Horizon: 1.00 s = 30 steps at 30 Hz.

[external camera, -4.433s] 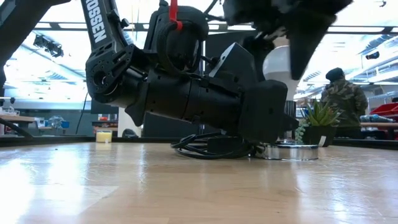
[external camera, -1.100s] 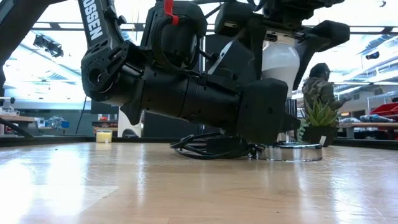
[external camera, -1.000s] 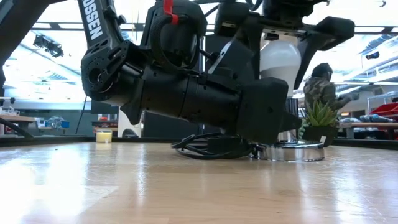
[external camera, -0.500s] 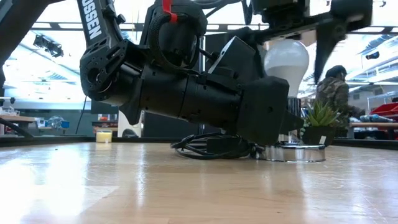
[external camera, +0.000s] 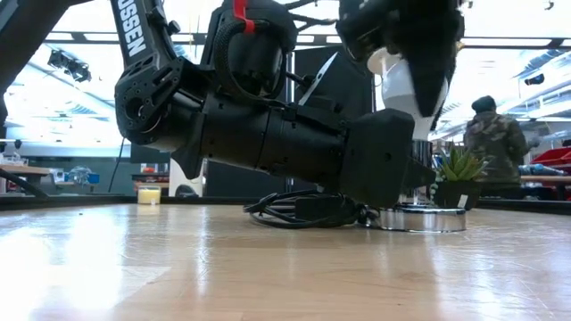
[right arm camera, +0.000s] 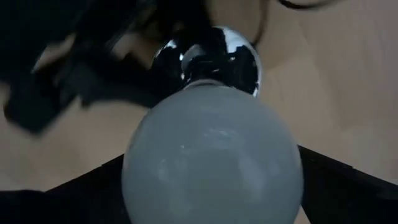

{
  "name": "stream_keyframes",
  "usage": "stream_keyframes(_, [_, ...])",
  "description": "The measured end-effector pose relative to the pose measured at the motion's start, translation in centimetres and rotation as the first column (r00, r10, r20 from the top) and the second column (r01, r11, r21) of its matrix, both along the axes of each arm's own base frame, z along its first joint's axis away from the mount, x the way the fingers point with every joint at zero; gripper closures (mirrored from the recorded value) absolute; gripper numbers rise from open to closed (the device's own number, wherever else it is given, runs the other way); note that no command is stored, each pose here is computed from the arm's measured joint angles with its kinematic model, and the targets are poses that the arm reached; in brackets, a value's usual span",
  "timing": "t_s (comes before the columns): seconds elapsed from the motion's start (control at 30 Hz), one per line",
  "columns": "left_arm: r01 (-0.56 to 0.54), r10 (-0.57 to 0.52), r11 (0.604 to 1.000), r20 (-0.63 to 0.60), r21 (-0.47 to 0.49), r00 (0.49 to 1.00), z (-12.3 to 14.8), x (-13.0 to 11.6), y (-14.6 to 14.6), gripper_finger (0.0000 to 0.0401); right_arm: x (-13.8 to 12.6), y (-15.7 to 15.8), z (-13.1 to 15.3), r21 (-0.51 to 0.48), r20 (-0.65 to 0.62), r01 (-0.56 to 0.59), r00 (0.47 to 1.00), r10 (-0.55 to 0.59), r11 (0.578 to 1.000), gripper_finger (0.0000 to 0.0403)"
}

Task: Screw lightbulb
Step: Remove the light bulb from the lamp

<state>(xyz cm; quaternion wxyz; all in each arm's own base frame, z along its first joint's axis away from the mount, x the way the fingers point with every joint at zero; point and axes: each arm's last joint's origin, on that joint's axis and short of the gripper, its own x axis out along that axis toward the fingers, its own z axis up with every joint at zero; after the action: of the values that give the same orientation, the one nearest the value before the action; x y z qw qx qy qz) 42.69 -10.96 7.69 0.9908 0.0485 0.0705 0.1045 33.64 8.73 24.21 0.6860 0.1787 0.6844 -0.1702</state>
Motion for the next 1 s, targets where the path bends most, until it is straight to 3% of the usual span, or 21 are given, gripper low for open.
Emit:
stream_keyframes(0.2, [0.003, -0.003, 1.000, 0.000, -0.001, 1.000, 0.0, 0.0, 0.0, 0.0212, -0.1, 0.7, 0.0, -0.004, 0.005, 0.352, 0.936, -0.352, 0.936, 0.0049])
stream_keyframes(0.33, [0.006, -0.006, 1.000, 0.000, -0.002, 1.000, 0.0, 0.0, 0.0, 0.0212, 0.2, 1.3, 0.0, 0.033, 0.038, 0.486, 0.872, -0.487, 0.873, 0.0049])
stream_keyframes(0.5, [0.012, -0.012, 0.999, 0.002, -0.031, 1.000, -0.1, 0.0, -0.1, 0.0212, 0.7, 2.0, 0.1, 0.074, 0.102, 0.563, 0.817, -0.567, 0.823, 0.0053])
stream_keyframes(0.8, [0.013, -0.013, 0.999, 0.003, -0.049, 1.000, -0.1, 0.0, -0.1, 0.0212, 0.1, 1.9, 0.0, 0.005, 0.126, 0.690, 0.717, -0.685, 0.724, 0.0055])
stream_keyframes(1.0, [0.011, -0.011, 0.999, 0.002, -0.048, 1.000, -0.1, 0.0, -0.1, 0.0212, 0.0, 1.9, 0.0, -0.006, 0.119, 0.694, 0.716, -0.688, 0.720, 0.0056])
